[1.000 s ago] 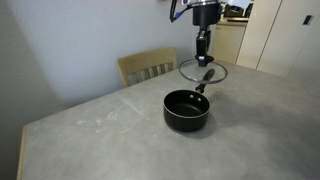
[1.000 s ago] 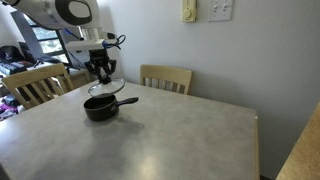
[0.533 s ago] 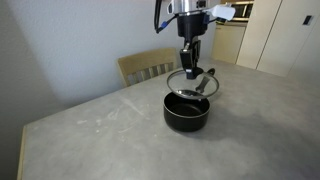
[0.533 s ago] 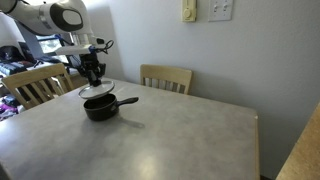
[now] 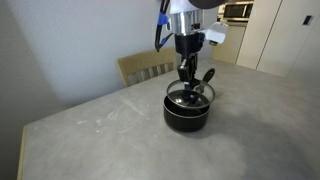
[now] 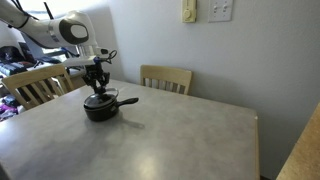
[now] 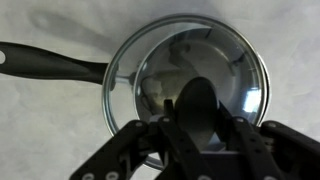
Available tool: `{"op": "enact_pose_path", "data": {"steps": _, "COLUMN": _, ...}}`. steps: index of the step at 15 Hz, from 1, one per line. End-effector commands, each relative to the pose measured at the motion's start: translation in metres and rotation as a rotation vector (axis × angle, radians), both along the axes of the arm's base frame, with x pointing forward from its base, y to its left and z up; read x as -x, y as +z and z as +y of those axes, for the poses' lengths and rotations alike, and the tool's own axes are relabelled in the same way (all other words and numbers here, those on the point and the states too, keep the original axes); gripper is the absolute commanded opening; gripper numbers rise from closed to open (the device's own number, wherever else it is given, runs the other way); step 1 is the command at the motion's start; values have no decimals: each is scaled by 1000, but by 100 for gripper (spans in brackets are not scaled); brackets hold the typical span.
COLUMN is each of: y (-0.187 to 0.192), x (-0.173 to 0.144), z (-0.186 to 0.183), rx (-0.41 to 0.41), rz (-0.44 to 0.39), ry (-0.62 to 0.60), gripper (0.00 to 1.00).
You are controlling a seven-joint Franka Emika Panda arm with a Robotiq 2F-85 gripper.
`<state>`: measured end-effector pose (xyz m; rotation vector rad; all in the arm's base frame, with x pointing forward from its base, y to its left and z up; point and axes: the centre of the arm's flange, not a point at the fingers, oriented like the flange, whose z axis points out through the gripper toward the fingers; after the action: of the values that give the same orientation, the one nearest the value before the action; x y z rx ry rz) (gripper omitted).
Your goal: Put the lid on the pot
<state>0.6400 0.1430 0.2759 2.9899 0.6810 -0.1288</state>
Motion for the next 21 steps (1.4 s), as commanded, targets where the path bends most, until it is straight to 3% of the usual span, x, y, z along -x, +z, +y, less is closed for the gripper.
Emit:
{"op": "enact_pose_path", "data": {"steps": 1, "y": -9, "x": -26, "z": -14, "rx": -3, "rz": -35, "ry": 7, "gripper": 15}}
{"op": "enact_pose_path", "data": {"steps": 7, "y": -11, "x": -36, "z": -12, "rx": -27, "rz": -16, "ry": -9, "gripper": 15}}
{"op": "enact_pose_path", "data": {"steps": 21, "y": -4, "x": -11, "z": 10, "rx": -31, "rz": -15, "ry": -24, "gripper": 15}}
